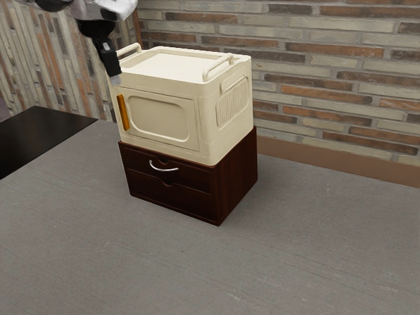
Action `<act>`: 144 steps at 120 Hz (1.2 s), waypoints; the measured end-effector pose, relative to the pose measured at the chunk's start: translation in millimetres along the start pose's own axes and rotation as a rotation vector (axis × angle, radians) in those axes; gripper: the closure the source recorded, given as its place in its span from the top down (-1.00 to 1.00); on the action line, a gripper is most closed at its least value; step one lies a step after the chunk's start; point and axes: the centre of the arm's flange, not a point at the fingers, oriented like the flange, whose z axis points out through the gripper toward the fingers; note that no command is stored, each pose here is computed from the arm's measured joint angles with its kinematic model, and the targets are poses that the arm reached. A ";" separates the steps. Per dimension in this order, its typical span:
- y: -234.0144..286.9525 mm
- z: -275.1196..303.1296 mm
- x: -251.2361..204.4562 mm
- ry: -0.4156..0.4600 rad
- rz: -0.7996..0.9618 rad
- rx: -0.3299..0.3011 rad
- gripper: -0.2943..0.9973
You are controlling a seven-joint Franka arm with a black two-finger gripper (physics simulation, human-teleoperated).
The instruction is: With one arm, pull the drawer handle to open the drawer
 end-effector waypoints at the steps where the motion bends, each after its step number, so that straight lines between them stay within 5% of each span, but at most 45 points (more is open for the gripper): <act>1: 4.4 0.9 4.2 0.003 0.015 0.001 0.54; 30: 146.5 12.9 68.9 0.054 0.416 0.036 0.54; 48: 54.6 49.2 -6.3 0.006 0.263 0.077 0.54; 95: 64.7 118.9 -37.3 0.008 0.359 0.095 0.54; 144: 105.9 183.2 -50.6 0.126 0.471 0.119 0.54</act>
